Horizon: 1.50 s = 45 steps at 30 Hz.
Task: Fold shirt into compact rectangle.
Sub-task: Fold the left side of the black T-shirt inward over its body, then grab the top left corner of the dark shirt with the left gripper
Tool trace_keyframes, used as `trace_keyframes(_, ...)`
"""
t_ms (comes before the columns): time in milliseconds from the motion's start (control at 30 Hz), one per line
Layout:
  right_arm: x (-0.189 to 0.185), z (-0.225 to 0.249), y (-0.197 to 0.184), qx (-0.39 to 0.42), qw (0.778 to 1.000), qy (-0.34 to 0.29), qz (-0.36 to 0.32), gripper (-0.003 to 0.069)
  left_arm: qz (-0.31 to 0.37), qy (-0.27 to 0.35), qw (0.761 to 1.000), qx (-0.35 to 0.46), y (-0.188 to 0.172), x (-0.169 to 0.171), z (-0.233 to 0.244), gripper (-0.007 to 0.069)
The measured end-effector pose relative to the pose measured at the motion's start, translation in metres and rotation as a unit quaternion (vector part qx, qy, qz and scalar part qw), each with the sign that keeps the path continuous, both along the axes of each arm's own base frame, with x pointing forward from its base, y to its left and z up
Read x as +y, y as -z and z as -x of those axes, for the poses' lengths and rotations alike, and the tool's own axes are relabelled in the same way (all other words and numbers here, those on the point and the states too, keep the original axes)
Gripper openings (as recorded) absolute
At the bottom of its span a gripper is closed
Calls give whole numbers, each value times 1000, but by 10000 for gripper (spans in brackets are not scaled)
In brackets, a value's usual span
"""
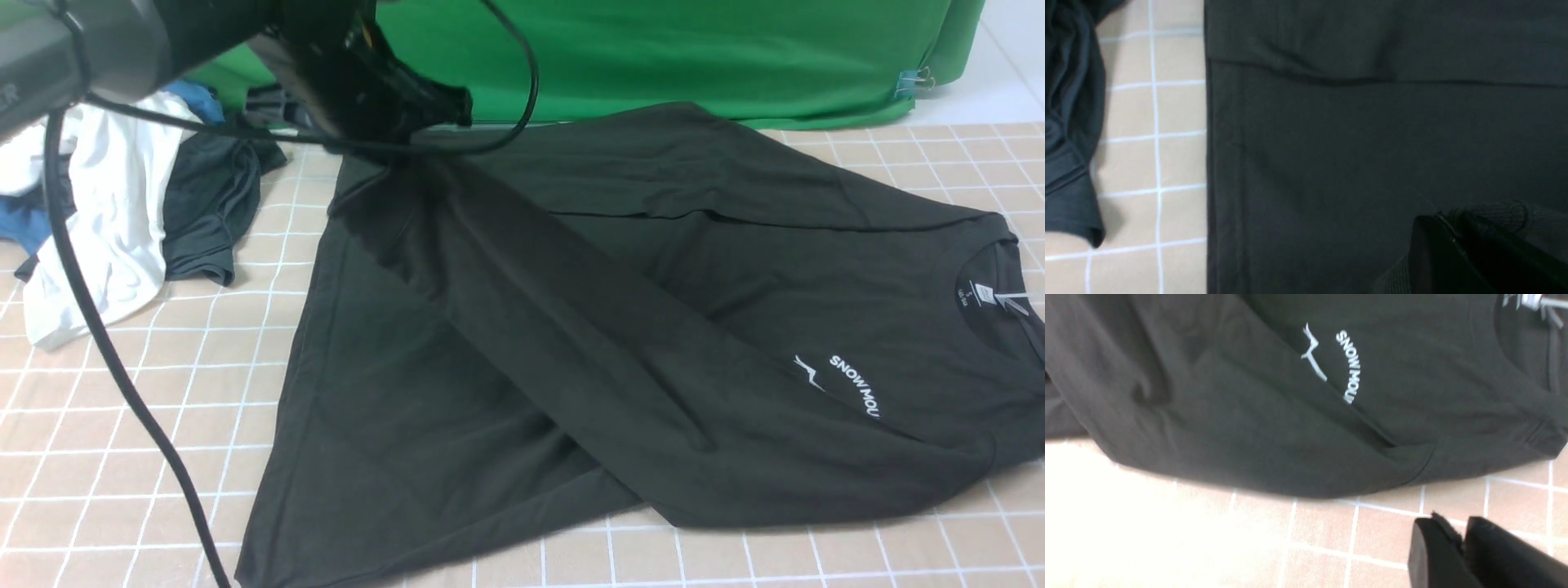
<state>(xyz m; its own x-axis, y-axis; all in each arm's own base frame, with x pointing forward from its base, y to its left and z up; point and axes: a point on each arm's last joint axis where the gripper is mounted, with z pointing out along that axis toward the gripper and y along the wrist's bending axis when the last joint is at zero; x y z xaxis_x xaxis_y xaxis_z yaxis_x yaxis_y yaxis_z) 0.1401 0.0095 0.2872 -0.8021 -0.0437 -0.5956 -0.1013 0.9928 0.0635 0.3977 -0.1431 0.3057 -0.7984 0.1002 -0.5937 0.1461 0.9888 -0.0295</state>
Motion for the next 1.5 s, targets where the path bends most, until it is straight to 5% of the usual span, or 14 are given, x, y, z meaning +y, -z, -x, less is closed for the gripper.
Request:
trace_keyframes(533,14,-11,12,41,998,-45,-4,252,-23,-12,997,66,71,-9,-25,76)
trace_keyframes(800,18,-32,45,162,986,-28,9,477,-49,-43,992,104,40,-3,-23,443)
trace_keyframes(1033,16,-50,76,246,969,-7,31,502,-69,-36,993,89,3,-1,-24,669)
trace_keyframes(1300,16,-51,74,229,973,-4,29,471,-42,-43,998,31,1,9,-42,616)
trace_keyframes(1400,16,-52,74,226,974,-3,29,437,12,-70,996,53,12,28,-53,508)
trace_keyframes(1467,16,-53,74,222,975,-3,28,406,58,-98,990,85,29,49,-63,340)
trace_keyframes(1500,16,-53,74,221,975,-3,28,403,60,-97,990,87,30,49,-64,340)
